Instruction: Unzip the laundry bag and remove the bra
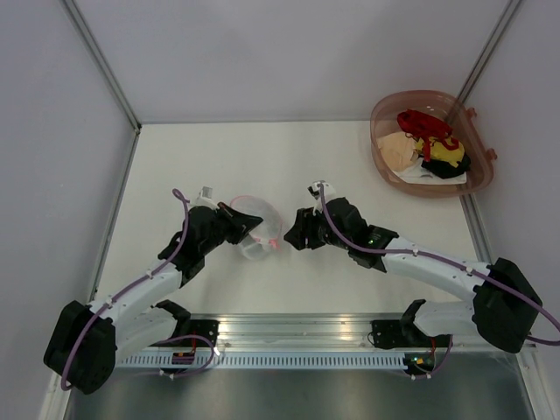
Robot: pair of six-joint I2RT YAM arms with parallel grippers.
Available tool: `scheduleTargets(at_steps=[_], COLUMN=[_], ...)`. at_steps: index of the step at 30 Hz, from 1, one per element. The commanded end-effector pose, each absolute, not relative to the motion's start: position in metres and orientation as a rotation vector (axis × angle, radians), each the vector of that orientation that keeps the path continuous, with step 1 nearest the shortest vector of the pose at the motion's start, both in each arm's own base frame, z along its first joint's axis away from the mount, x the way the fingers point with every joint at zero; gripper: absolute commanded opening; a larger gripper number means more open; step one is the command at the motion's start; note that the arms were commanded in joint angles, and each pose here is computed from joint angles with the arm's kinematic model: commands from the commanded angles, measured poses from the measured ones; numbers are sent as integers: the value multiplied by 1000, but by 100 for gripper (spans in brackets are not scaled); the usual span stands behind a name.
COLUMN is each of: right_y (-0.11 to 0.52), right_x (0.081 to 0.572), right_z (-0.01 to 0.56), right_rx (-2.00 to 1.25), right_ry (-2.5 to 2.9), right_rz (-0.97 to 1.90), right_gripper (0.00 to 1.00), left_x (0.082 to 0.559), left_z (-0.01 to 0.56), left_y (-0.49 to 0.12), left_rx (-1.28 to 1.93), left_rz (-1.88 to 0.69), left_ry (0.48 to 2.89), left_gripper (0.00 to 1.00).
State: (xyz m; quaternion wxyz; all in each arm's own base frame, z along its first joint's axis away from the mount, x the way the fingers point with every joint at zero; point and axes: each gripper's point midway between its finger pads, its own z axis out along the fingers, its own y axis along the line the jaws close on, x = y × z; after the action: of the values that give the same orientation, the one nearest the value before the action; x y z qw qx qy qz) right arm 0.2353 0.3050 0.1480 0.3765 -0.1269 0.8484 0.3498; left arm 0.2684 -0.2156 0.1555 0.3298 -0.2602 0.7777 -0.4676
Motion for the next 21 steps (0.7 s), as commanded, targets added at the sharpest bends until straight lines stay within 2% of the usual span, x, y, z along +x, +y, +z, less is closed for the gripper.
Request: scheduleTargets(at_steps=[1,9,21], right_y=[305,335,362], right_x=[234,204,208], right_z=[157,157,142], right_rx=[-368,-424,-449], right_ry=[2137,2126,2143], right_rz=[831,1018,1036], right_gripper=[59,56,48], left_x=[280,282,279], left_z=[172,170,174], left_y=[-214,-219,-221], left_rx=[-658,-664,-658], left_rz=[-1194,-1220,-1247], left_ry=[1978,1984,1983], left_gripper=[2,2,2])
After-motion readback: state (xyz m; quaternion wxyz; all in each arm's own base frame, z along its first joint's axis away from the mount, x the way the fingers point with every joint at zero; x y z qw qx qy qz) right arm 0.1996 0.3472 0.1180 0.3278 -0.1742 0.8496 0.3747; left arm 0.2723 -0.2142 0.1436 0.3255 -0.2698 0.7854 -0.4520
